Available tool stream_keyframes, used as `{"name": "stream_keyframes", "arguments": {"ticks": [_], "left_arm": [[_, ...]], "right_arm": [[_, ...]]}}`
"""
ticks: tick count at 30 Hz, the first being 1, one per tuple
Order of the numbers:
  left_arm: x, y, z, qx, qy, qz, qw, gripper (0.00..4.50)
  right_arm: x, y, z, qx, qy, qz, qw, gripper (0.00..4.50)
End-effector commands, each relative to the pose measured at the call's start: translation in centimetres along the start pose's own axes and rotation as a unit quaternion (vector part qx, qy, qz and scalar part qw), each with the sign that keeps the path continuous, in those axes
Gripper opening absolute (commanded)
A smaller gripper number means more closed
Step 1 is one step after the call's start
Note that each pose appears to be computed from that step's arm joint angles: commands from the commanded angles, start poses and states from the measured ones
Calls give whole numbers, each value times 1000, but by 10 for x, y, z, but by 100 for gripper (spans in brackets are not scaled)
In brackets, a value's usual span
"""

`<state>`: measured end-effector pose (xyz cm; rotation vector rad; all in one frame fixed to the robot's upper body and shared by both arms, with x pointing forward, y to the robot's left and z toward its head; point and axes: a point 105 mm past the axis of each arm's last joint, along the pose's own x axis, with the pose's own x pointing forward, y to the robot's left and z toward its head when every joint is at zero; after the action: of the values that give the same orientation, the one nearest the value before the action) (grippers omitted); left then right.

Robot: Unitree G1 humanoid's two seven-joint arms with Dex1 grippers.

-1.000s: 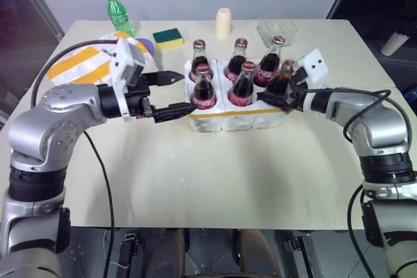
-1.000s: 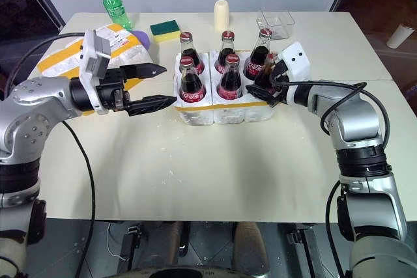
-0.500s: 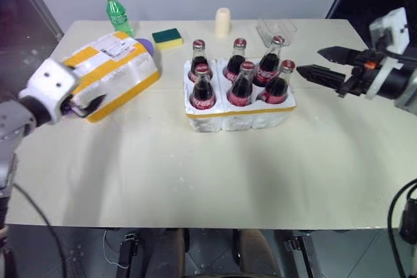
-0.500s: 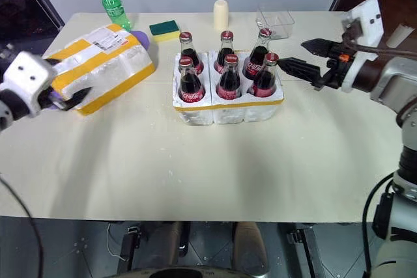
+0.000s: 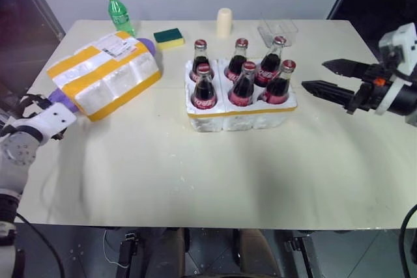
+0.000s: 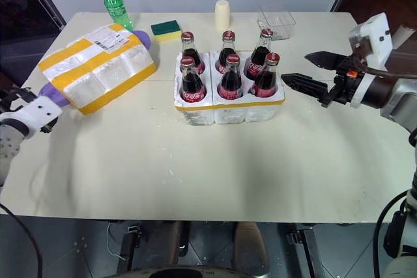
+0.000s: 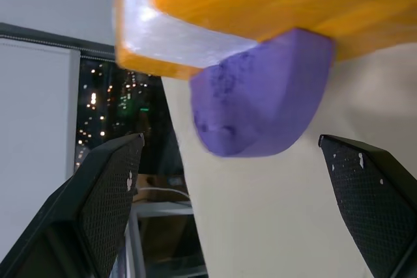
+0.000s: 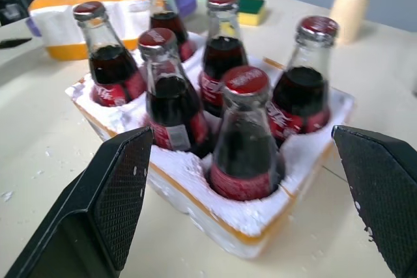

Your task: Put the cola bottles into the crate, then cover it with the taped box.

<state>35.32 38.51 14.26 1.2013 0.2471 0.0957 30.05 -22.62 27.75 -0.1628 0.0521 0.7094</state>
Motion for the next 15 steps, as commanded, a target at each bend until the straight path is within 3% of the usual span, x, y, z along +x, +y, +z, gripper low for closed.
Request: {"name": "stream_keyframes", "arguments": {"ticks": [1, 11, 13, 15], "left_arm": [[12, 3, 6, 13, -9, 21, 1000, 450], [39, -9, 16, 20, 9, 3, 1000, 450], [40, -8, 13, 16, 20, 1, 1000, 398], [40, -5, 11, 14, 26, 3, 1000, 312]], "right_arm": [[-12, 1, 17, -27, -23, -16, 999, 448], [-31, 8, 17, -33, -21, -21, 999, 448], [-36, 12, 18, -32, -20, -17, 999, 450], [-40, 16, 16, -28, -17, -8, 999, 450]]}}
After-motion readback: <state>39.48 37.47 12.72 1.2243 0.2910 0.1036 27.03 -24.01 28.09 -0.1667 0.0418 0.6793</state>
